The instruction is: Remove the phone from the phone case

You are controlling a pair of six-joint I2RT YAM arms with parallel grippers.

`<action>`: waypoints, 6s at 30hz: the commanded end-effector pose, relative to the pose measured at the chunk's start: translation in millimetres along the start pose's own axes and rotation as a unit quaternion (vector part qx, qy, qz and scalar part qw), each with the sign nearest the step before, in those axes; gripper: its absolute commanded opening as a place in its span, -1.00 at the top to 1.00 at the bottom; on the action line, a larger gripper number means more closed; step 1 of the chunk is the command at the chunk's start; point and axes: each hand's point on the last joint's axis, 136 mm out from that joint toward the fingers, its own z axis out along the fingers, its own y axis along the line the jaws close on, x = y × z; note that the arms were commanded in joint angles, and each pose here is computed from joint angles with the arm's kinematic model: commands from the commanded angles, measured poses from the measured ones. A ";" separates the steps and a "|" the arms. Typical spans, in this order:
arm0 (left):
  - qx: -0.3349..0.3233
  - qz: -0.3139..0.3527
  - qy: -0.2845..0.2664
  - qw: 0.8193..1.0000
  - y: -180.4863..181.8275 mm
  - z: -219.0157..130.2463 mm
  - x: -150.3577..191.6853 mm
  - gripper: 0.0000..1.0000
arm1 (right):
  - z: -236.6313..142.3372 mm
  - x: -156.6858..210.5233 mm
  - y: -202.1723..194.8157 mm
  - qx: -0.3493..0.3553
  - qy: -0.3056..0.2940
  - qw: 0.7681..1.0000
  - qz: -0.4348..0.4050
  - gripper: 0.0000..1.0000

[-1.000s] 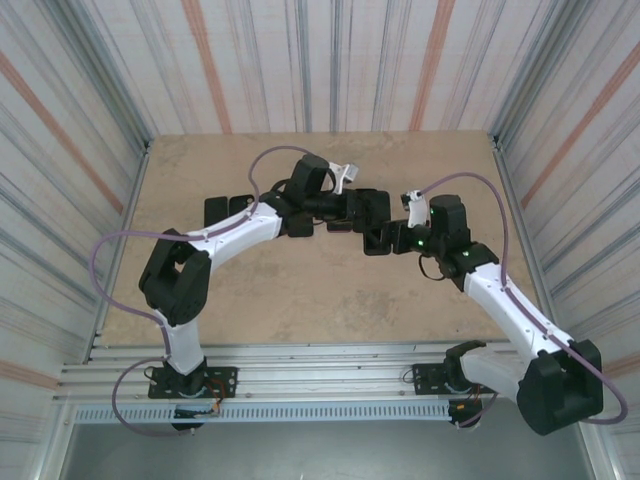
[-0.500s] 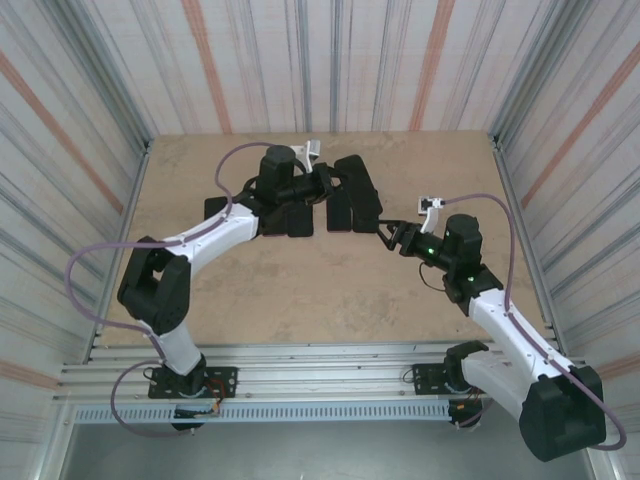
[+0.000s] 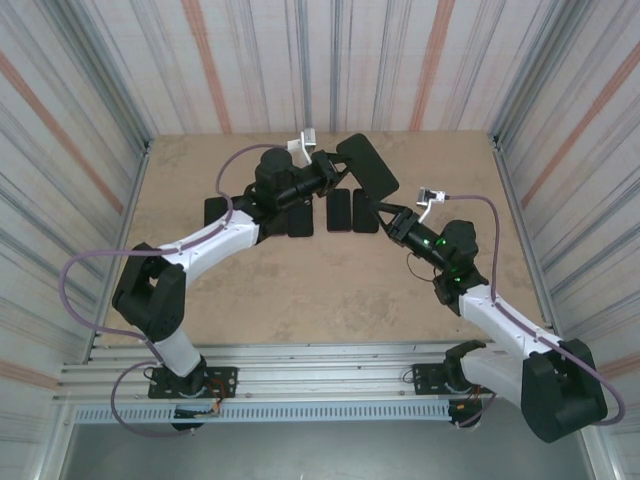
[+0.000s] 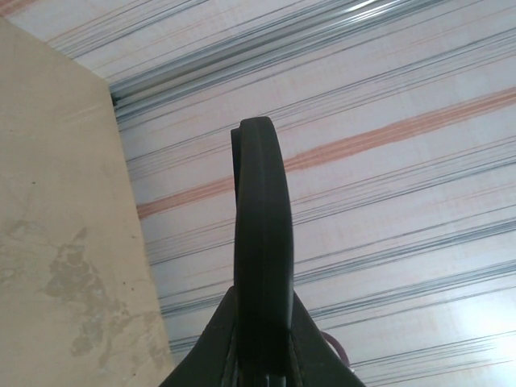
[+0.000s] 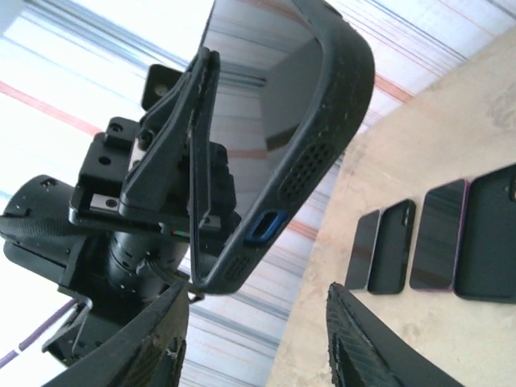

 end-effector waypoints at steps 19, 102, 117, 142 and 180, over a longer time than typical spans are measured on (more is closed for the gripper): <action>0.103 -0.030 -0.041 0.993 -66.2 -18.4 -15.9 0.81 | 9.9 -23.9 40.4 -0.083 -0.037 0.996 0.019 0.76; 0.226 0.455 0.248 0.825 -98.4 -128.1 57.4 1.00 | -7.8 81.4 38.2 -0.161 0.331 0.825 -0.429 0.29; 0.211 0.454 0.251 0.829 -90.5 -126.6 56.6 1.00 | -5.5 88.8 56.4 -0.203 0.334 0.804 -0.448 0.39; 0.220 0.396 0.277 0.847 -95.5 -131.5 61.2 1.00 | 1.8 94.0 39.5 -0.153 0.356 0.768 -0.509 0.74; 0.232 0.341 0.301 0.860 -101.3 -130.5 72.6 1.00 | 20.3 66.9 57.5 -0.099 0.251 0.742 -0.614 0.77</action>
